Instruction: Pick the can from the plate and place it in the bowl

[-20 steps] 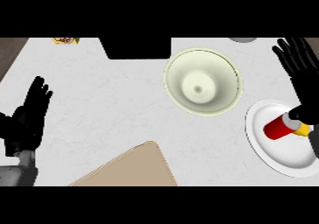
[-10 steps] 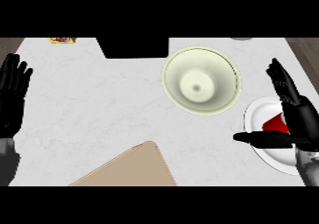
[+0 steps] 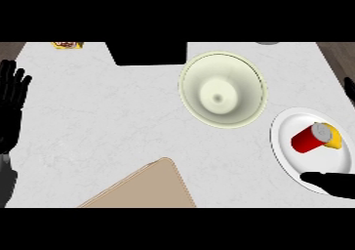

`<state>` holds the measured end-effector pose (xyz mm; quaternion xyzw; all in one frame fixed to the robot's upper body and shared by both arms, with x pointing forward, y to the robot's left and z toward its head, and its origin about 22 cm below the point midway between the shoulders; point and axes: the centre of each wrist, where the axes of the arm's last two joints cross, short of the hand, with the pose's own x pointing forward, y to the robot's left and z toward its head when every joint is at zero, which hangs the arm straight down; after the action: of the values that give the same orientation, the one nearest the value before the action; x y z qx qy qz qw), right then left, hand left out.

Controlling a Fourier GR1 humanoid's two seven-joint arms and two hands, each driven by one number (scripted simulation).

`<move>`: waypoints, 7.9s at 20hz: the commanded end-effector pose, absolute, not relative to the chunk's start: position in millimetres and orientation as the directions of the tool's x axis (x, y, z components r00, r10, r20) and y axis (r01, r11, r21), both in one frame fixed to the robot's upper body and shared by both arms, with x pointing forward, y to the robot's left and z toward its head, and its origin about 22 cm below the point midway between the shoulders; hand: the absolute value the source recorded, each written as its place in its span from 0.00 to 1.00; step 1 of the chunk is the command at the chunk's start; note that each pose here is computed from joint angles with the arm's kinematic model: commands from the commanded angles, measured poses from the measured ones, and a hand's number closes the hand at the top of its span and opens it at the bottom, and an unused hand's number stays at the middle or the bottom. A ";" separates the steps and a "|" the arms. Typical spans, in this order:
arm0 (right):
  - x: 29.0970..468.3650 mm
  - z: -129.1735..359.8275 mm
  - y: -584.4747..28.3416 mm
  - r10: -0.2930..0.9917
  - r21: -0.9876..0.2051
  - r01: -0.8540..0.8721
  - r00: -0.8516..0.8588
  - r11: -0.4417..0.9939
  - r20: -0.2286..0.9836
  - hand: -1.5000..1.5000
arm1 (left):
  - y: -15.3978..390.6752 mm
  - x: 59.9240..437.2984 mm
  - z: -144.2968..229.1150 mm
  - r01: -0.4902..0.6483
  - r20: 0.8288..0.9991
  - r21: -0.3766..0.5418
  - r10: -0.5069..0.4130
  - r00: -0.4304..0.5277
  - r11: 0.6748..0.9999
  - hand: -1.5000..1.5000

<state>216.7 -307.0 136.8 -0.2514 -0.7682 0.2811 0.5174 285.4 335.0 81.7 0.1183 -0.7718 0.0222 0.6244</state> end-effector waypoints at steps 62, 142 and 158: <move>281.8 59.8 -380.2 0.952 -0.843 -0.453 0.054 0.291 0.300 0.00 | 319.4 288.9 95.6 -0.173 0.967 0.102 -0.138 -0.214 0.980 0.50; 458.6 247.3 -318.6 0.622 -0.836 -0.394 -0.560 0.382 0.548 1.00 | 335.4 295.7 82.5 -0.173 0.973 0.108 -0.139 -0.182 0.979 0.50; 454.7 113.0 -227.0 0.789 -0.836 -0.390 -0.330 0.387 0.519 0.00 | 328.7 305.5 83.3 -0.167 0.964 0.111 -0.147 -0.220 0.980 0.50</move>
<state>455.4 -237.5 137.1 -0.1585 -0.6388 0.5523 0.5116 300.5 324.3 83.4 0.1025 -0.7783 0.0093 0.6194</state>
